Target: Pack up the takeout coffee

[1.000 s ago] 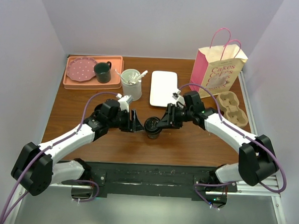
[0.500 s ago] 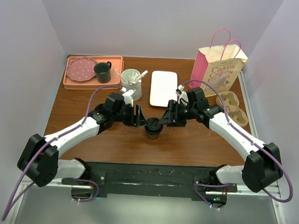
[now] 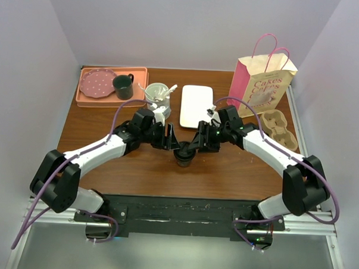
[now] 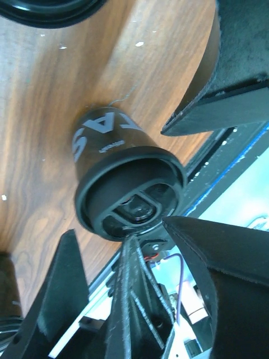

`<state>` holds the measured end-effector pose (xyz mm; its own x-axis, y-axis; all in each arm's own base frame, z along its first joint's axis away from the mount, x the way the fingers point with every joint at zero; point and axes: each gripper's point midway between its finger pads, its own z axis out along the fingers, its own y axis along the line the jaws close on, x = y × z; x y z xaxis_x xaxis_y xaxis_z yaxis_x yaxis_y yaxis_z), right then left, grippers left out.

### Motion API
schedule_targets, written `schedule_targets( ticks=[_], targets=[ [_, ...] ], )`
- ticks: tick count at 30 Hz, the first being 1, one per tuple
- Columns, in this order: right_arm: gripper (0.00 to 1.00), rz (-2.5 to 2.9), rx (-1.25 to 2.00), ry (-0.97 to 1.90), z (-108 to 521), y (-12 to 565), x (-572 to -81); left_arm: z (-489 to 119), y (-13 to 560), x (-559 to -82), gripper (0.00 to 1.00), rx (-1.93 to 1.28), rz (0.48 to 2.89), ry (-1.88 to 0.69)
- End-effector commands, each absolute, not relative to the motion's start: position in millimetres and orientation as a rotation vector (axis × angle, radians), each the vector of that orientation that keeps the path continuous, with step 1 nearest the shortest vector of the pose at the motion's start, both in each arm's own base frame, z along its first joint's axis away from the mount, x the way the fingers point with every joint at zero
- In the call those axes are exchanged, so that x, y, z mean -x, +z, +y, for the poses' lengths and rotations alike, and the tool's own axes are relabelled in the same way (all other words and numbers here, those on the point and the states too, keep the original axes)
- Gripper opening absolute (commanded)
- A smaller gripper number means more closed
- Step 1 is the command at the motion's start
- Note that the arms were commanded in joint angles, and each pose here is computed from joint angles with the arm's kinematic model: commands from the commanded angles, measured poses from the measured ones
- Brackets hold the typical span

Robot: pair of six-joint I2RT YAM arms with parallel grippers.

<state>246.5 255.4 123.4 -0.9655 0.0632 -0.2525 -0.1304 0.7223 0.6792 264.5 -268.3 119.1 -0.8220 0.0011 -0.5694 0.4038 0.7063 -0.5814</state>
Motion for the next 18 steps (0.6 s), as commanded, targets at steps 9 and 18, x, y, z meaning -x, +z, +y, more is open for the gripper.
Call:
schedule_targets(
  ticks=[9,18],
  targets=[
    [0.45,2.646,0.094,1.103,260,106,-252,-280,117,-251,0.63,-0.336,2.318,-1.072],
    [0.38,2.665,0.109,1.078,257,95,-249,-286,121,-256,0.65,-0.34,2.298,-1.088]
  ],
)
